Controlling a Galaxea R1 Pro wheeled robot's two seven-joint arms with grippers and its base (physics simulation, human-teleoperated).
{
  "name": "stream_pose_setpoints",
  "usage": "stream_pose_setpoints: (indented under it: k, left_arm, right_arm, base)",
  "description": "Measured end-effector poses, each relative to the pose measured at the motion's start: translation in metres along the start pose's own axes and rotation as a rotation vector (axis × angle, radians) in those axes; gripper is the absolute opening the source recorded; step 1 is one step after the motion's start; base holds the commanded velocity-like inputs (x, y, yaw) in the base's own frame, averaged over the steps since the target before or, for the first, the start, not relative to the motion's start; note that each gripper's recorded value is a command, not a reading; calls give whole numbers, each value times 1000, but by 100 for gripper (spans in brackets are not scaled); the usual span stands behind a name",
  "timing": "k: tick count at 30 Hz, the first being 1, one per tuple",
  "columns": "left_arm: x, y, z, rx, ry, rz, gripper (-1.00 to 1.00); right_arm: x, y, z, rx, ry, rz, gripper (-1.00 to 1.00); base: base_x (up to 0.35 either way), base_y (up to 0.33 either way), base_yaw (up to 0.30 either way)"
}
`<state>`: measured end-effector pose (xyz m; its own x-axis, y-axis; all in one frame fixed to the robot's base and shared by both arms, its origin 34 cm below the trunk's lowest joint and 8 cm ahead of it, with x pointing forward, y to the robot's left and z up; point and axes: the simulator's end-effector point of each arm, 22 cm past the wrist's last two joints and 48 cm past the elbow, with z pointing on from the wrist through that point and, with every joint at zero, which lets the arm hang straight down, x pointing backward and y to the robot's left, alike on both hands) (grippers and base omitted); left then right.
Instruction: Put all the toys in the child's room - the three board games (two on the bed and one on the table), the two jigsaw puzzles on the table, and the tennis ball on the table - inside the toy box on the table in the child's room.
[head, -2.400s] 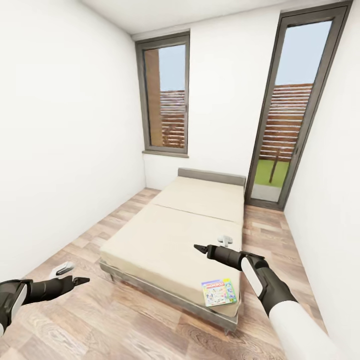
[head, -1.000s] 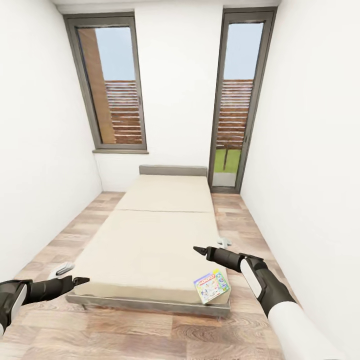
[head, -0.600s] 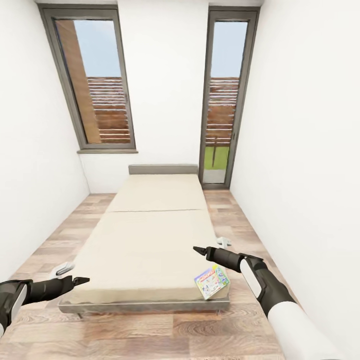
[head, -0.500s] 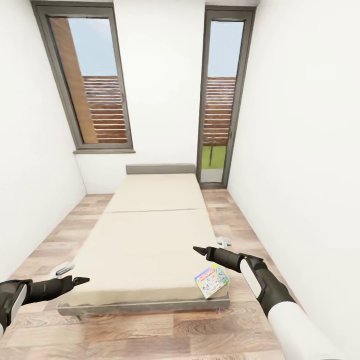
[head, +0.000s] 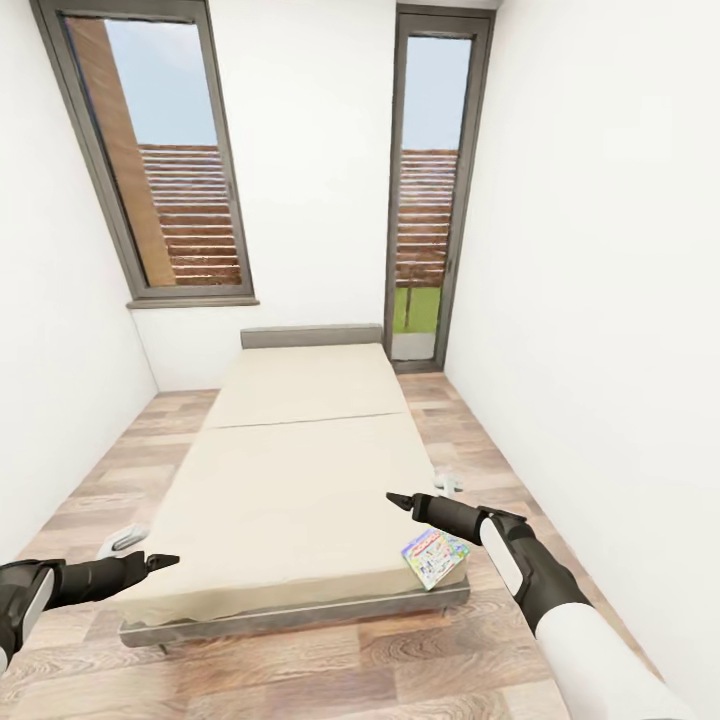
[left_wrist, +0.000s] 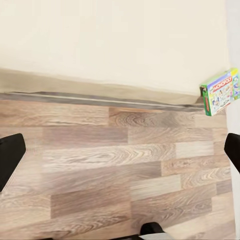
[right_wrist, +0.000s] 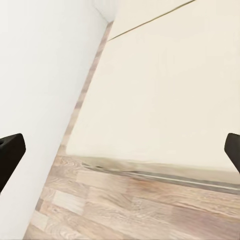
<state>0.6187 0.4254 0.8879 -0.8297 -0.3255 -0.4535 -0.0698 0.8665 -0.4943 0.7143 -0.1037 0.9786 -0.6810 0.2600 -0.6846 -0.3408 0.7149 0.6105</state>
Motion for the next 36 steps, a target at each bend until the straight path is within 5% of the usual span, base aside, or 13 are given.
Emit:
stream_pose_setpoints:
  k: [24, 36]
  left_arm:
    - [1, -1, 1, 0, 1, 0, 100]
    - [1, -1, 1, 1, 1, 0, 100]
  right_arm:
    - [0, -4, 1, 20, 0, -2, 100]
    - [1, -5, 1, 31, 2, -3, 100]
  base:
    - [0, 21, 1]
    - [78, -97, 210]
